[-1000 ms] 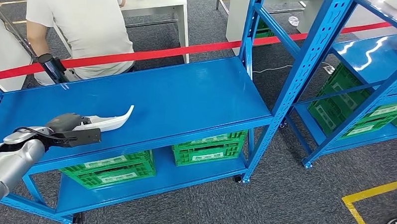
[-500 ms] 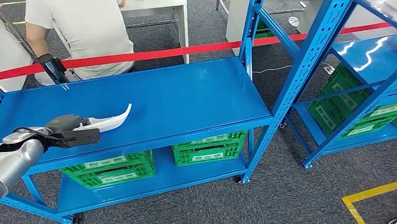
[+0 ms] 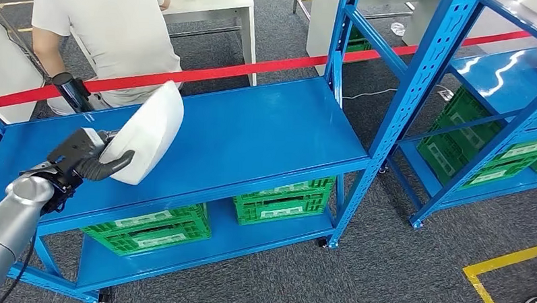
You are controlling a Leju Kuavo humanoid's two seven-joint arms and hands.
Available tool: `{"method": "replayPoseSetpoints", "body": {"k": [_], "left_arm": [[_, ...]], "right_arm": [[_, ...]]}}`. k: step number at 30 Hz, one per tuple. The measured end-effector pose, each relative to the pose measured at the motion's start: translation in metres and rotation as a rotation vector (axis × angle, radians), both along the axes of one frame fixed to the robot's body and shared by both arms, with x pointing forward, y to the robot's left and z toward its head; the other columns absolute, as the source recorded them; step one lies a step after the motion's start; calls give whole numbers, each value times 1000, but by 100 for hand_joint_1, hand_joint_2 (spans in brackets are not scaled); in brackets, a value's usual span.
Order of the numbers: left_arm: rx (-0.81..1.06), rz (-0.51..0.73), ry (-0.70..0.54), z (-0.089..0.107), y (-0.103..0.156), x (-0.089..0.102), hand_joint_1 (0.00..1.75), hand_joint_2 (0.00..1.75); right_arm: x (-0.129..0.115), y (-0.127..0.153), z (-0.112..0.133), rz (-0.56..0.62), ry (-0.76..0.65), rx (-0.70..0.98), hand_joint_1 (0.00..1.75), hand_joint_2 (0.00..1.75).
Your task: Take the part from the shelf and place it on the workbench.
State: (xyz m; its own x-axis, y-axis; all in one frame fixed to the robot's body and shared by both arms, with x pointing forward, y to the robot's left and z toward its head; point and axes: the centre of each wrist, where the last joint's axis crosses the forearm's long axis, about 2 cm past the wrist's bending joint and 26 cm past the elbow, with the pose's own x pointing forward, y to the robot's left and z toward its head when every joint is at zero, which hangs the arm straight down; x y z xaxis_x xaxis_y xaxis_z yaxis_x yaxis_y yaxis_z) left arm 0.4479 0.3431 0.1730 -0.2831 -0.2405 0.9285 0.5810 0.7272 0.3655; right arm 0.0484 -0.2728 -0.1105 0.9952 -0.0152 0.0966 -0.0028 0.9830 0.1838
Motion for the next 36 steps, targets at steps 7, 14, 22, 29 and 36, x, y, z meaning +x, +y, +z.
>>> {"method": "replayPoseSetpoints", "body": {"k": [7,14,22,29,36], "left_arm": [[-804,-173,129,19,-29,-13,175,175],[-1153,-259,115,21,-31,-45,175,175],[-1206,-266,160,-6,-13,-95,175,175],[-1202,-267,153,-5,-10,-104,175,175],[-1228,-221,176,-27,6,-146,175,175]], "right_arm": [[-1,-1,0,-48,4,5,0,0],[-4,1,0,-80,29,15,0,0],[-8,6,-1,-73,33,22,0,0],[-8,7,-1,-68,34,21,0,0],[-9,5,-1,-10,35,8,0,0]]}}
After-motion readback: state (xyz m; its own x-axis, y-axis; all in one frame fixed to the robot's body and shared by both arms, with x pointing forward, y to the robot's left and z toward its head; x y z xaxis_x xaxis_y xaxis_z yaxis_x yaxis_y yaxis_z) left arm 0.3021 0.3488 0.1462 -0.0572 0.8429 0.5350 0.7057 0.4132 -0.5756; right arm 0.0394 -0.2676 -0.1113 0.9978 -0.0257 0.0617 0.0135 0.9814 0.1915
